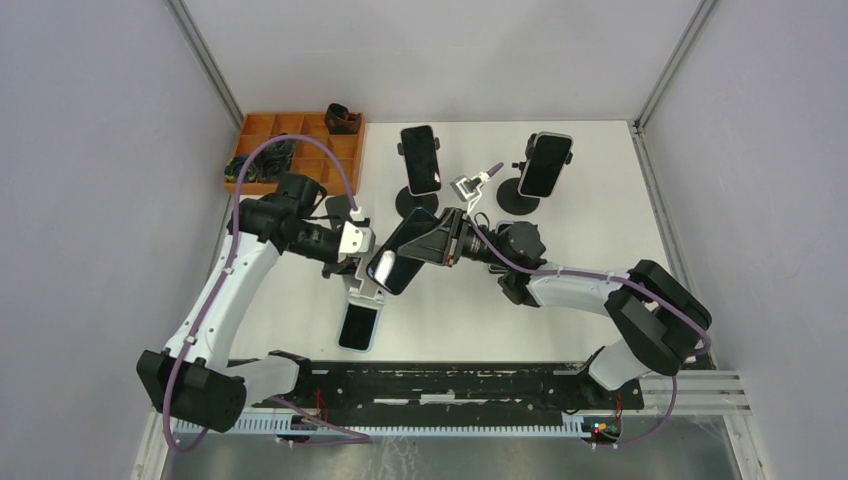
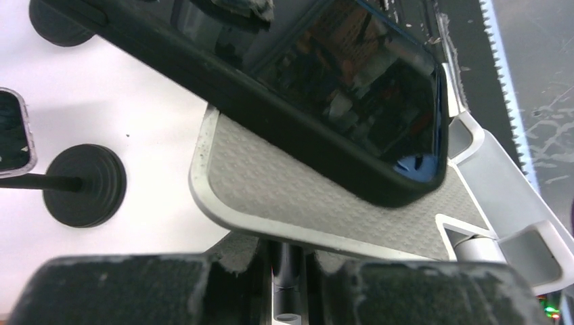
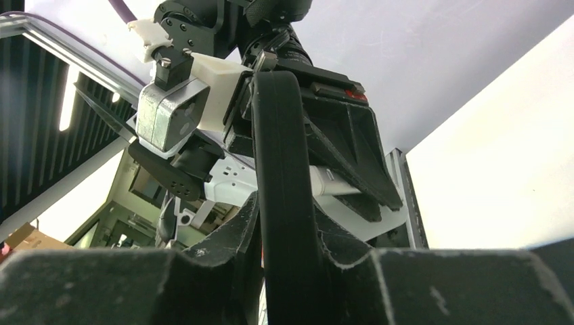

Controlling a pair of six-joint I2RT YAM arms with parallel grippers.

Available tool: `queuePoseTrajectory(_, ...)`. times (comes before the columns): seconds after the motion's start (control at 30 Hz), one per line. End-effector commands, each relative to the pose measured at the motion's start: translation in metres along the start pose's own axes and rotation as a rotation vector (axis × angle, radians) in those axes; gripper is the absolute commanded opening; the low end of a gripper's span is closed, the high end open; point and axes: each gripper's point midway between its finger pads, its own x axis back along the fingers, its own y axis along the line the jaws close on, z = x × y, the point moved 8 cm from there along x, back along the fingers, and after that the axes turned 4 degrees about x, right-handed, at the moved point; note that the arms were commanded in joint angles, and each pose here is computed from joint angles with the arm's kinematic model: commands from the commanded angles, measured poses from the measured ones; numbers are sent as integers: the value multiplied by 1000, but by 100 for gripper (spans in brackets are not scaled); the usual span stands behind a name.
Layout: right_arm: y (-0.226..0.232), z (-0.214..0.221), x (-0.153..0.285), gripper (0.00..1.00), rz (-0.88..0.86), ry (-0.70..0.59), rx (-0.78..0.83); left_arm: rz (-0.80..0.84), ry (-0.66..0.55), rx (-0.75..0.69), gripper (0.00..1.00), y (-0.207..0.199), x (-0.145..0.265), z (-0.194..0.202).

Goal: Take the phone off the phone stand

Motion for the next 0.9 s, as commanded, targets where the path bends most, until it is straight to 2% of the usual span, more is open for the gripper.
queuePoseTrajectory(0.0,0,-41,23,5,83,-172,62,-68,72,-40,2,2,9,-1)
queuePoseTrajectory(0.13,-3,-38,35,2,140,-94,108,-161,146,-80,2,15,15,3)
queuePoseTrajectory(0.33,-19,-24,48,0,291,18,138,-223,184,-77,2,28,21,2)
queuePoseTrajectory(0.5,-50,12,57,0,416,99,21,-222,145,-57,2,31,21,-5)
queuePoseTrajectory(0.67,-86,71,41,0,507,305,-104,-176,70,6,2,28,13,-8)
queuePoseTrajectory(0.87,-118,107,29,0,571,414,-177,-170,69,22,2,21,14,-8)
